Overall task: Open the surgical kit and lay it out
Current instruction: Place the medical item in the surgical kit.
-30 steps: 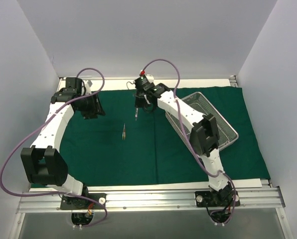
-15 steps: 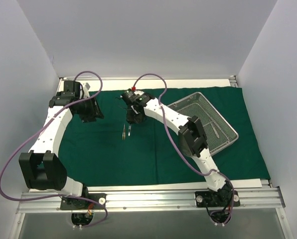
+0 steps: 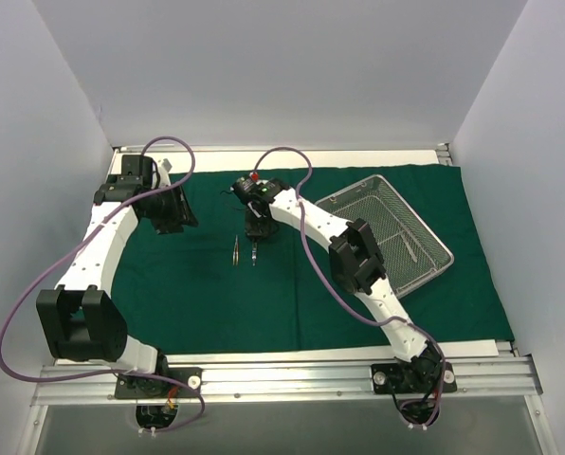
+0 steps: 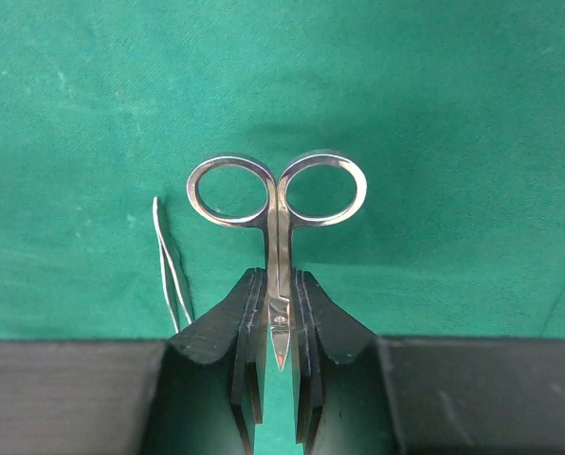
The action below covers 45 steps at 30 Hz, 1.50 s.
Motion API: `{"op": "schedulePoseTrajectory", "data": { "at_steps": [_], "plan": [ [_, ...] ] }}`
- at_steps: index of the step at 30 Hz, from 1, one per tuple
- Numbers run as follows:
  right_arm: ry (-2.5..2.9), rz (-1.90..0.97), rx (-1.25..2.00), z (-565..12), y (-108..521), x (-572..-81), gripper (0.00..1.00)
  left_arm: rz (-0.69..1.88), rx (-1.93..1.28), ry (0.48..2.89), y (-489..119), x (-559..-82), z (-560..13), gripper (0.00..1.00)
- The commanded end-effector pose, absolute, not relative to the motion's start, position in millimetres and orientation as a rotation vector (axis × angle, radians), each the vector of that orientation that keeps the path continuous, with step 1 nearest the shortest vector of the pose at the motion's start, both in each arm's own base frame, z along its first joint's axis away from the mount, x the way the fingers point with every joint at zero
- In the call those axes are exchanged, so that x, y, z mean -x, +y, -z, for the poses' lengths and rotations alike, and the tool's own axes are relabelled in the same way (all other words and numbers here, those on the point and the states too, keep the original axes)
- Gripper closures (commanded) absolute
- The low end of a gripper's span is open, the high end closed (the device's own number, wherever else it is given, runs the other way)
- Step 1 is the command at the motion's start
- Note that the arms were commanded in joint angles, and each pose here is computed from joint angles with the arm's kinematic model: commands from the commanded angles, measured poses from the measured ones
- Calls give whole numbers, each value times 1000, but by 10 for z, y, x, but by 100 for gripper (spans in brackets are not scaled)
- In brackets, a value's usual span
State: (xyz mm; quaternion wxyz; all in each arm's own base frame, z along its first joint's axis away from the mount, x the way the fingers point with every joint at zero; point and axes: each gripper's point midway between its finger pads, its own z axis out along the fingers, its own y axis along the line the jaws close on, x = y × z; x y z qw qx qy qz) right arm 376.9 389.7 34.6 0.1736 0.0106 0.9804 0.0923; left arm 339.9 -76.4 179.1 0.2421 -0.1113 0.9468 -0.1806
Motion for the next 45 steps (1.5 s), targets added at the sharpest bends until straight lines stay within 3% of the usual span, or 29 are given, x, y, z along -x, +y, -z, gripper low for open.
{"op": "schedulePoseTrajectory", "data": {
  "at_steps": [1, 27, 45],
  "plan": [
    [2768, -230, -1, -445, 3856, -3808, 100, 513, 292, 2531, -747, -3455, -1918, 45],
    [2863, -276, 5, -139, 3923, -3707, 100, 517, 302, 2544, -727, -3456, -1854, 45],
    [2792, -318, 0, -522, 3929, -3836, 70, 524, 310, 2565, -729, -3473, -1759, 44]
  ]
}}
